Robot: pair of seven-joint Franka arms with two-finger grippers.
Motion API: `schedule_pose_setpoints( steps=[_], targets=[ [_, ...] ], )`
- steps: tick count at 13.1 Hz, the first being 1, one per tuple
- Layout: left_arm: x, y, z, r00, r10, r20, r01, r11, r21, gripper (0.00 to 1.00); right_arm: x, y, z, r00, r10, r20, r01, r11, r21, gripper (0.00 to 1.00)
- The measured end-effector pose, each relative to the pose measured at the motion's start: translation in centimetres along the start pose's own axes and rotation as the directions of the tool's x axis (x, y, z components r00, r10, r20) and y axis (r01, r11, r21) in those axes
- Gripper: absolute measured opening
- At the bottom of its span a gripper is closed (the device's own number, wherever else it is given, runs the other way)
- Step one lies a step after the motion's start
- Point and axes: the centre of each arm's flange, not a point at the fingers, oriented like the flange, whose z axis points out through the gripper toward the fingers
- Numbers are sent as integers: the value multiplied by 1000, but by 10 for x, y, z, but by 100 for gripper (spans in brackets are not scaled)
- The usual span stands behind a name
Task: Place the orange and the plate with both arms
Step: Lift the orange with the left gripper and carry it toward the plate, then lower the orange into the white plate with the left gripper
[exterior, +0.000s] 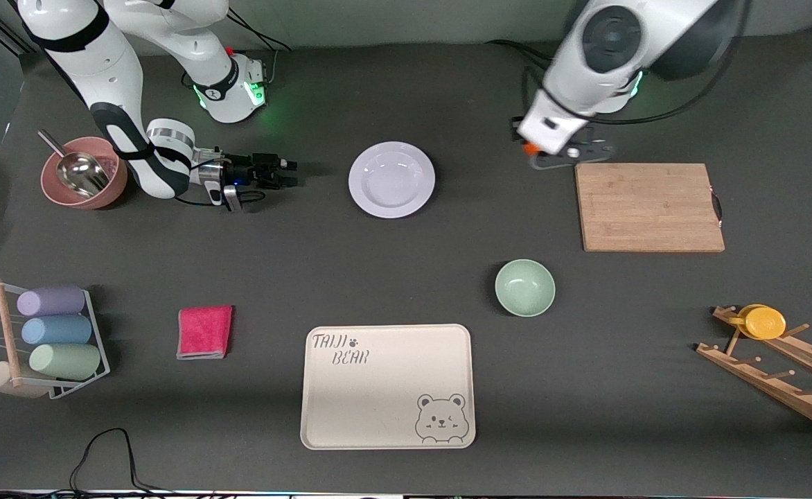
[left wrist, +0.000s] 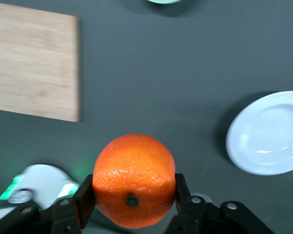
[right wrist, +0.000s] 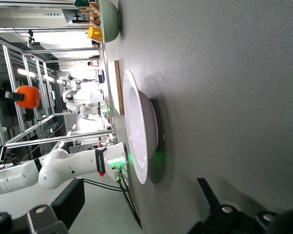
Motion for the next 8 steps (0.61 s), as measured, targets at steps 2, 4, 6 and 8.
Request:
schedule_pose_setpoints(
  steps=[2,4,6,8],
  targets=[
    [-27,52,24,999,-45,-23,44,999,-30,68,0,0,0,1000,6,0,-6,1000,2,100],
    [-52,92,36,998,-65,-10,65,997,-50,68,0,0,0,1000,7,-1,-7,1000,3,100],
    [-76,131,50,997,-75,-11,74,995,-61,68,0,0,0,1000,9,-1,-9,1000,2,86],
    [-91,165,83,995,-90,-45,87,994,-63,68,1,1,0,1000,10,-2,-10,1000,2,78]
  ],
)
